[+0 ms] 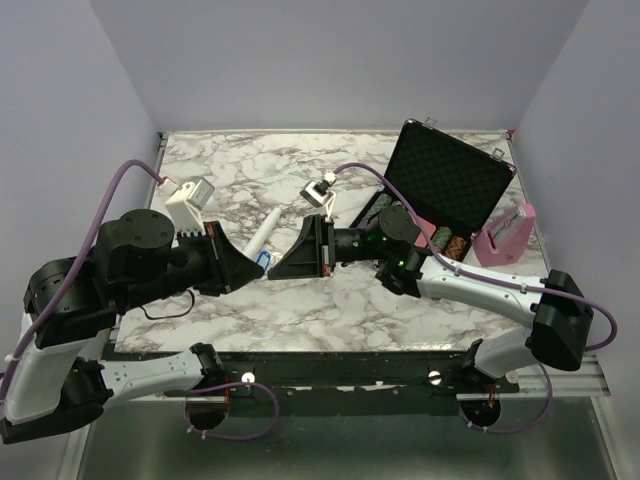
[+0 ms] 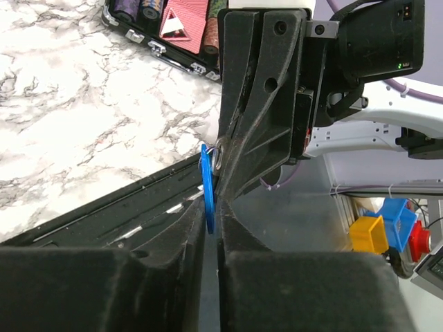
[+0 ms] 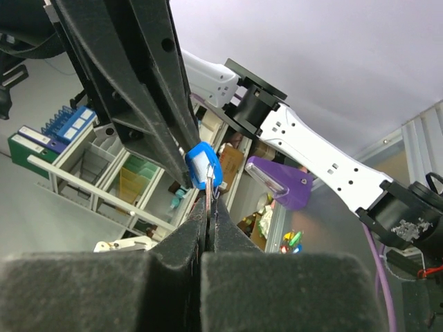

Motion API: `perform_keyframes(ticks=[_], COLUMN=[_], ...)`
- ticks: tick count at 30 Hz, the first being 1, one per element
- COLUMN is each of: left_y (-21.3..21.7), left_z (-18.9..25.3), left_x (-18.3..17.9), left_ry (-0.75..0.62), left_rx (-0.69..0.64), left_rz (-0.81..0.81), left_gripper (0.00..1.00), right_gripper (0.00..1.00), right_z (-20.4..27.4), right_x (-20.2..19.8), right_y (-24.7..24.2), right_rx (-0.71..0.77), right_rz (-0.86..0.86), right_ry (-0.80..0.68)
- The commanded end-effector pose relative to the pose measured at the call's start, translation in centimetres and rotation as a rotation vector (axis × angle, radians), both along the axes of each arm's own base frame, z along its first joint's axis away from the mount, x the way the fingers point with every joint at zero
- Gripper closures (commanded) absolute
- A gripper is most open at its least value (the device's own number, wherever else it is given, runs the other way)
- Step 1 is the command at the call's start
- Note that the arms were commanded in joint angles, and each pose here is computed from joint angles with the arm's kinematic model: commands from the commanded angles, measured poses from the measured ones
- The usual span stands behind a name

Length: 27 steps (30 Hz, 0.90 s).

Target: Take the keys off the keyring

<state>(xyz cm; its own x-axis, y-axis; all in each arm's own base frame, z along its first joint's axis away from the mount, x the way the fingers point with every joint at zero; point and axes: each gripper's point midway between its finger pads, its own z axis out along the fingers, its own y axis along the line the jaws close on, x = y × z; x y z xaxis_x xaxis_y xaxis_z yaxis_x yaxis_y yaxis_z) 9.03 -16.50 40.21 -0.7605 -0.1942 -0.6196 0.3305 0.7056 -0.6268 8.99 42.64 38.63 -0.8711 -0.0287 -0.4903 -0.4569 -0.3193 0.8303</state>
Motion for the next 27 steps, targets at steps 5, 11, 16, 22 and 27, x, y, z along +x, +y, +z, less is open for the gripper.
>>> perform_keyframes(ticks=[5,11,16,22,27], left_y=[2.7,3.7,3.4,1.7,0.2], left_z=[-1.0,-0.5,-0.8,-1.3,-1.6], left_x=[-1.5,-1.3,-1.2,-1.8,-1.8], left_ry=[0.022,-0.051,-0.122,-0.177,-0.204], left_rx=[0.049,0.017,-0.063,-0.159,-0.183], left_rz=[0.006,0.025,0.008,-0.074,-0.132], left_gripper=[0.51,0.2,0.12,0.11,0.14], right_gripper=[0.99,0.99,0.99,0.99,0.99], right_z=[0.3,0.0,0.3,0.4,0.3], right_x=[-0.5,-0.9,-1.9,-2.8,-3.2], right_y=[-0.1,-0.4,-0.9,-1.3,-1.2], right_rx=[-0.042,-0.057,-0.053,-0.075,-0.095], right_rz=[-0.003,0.01,0.042,0.068,0.084], right_ry=[-0.041,-0.054,-0.087,-0.116,-0.126])
